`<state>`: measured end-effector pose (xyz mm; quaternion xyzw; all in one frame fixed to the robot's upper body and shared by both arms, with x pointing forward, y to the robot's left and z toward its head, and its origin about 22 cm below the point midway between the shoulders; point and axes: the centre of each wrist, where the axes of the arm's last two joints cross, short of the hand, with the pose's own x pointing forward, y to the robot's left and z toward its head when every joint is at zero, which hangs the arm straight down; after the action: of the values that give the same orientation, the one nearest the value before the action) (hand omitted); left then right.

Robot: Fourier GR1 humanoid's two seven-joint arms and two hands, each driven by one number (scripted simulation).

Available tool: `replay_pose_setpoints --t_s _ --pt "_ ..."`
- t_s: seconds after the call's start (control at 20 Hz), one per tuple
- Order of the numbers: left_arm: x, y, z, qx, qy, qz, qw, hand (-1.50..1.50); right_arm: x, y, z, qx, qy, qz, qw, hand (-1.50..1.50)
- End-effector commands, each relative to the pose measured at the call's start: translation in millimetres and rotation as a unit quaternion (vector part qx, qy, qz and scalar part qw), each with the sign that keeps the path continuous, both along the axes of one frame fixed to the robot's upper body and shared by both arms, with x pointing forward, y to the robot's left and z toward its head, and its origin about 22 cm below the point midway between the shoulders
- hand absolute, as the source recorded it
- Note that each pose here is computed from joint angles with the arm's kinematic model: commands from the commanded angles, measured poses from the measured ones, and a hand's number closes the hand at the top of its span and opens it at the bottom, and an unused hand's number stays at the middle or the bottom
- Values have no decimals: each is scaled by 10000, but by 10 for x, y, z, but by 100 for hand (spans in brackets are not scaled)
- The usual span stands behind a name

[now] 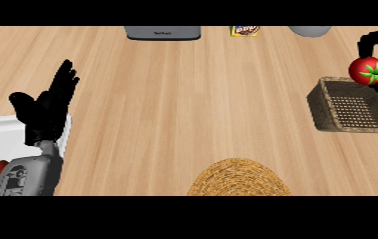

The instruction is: Pick the tomato from the placemat and place it in the basket

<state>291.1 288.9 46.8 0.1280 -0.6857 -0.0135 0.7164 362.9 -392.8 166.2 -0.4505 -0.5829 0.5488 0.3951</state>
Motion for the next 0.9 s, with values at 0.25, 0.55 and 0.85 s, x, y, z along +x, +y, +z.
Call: replay_pose_setpoints --t_s 0.25,0.55,0.85 --pt "-41 46 26 25 13 11 10000 0 32 68 -161 -69 513 -96 9986 150" --pt "177 -91 64 23 -51 -13 10000 0 147 -50 -212 -113 777 -137 9968 150" --pt "-17 84 46 -55 49 55 10000 0 94 -140 -263 -286 1166 -709 9902 150"
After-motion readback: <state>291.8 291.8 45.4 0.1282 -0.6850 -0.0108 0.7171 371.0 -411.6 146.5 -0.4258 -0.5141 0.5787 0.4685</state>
